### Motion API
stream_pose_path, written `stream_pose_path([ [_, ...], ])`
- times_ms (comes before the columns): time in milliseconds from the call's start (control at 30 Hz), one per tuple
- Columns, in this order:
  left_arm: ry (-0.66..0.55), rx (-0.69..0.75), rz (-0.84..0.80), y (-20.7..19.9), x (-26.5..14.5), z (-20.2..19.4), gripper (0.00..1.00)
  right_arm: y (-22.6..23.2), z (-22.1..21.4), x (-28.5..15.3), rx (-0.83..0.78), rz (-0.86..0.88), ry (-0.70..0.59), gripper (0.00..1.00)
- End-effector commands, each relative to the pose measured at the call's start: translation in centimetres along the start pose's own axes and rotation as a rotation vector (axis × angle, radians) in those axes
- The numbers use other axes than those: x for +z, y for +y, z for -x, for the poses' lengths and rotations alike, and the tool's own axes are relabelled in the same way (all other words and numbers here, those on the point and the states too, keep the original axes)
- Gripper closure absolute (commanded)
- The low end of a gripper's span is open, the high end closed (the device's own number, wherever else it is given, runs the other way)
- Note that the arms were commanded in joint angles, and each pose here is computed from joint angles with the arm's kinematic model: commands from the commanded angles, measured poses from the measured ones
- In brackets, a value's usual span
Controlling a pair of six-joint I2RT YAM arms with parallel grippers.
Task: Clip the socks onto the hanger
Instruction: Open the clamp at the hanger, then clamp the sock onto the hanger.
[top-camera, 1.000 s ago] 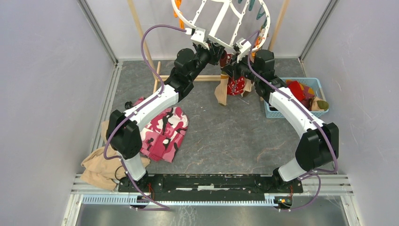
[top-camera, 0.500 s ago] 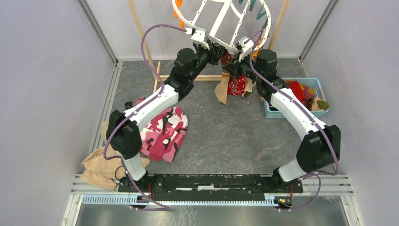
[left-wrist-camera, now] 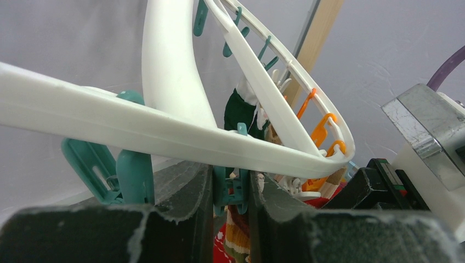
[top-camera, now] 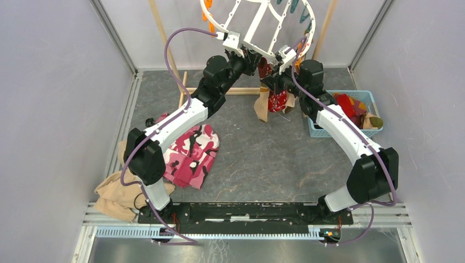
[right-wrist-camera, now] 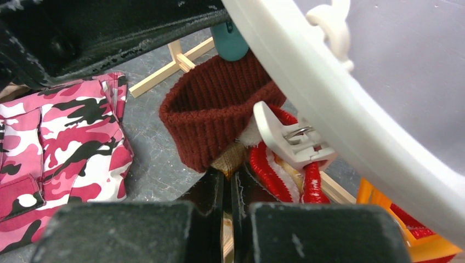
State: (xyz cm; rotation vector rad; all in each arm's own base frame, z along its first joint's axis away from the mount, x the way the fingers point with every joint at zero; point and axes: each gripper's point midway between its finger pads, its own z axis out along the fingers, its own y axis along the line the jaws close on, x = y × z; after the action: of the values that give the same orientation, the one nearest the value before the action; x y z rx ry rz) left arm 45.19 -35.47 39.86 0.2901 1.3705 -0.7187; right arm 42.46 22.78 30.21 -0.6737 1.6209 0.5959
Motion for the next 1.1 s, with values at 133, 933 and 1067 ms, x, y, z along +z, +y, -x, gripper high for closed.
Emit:
stream_pose_path([
  [133, -0.088, -0.049, -0.021, -1.1, -0.2, 4.3, 0.95, -0.1, 3.2, -0.9, -0.040, -0.018, -0.091, 1.00],
  [933, -0.084, -0.098, -0.026, -1.3, 0.1, 4.1, 0.94, 1.0, 6.3, 0.1, -0.027, 0.037, -0.157, 1.00],
  [1067, -0.084, -0.106, -0.029, -1.4, 0.1, 4.2, 0.94, 0.8, 6.4, 0.4, -0.027, 0.038, -0.155, 1.00],
])
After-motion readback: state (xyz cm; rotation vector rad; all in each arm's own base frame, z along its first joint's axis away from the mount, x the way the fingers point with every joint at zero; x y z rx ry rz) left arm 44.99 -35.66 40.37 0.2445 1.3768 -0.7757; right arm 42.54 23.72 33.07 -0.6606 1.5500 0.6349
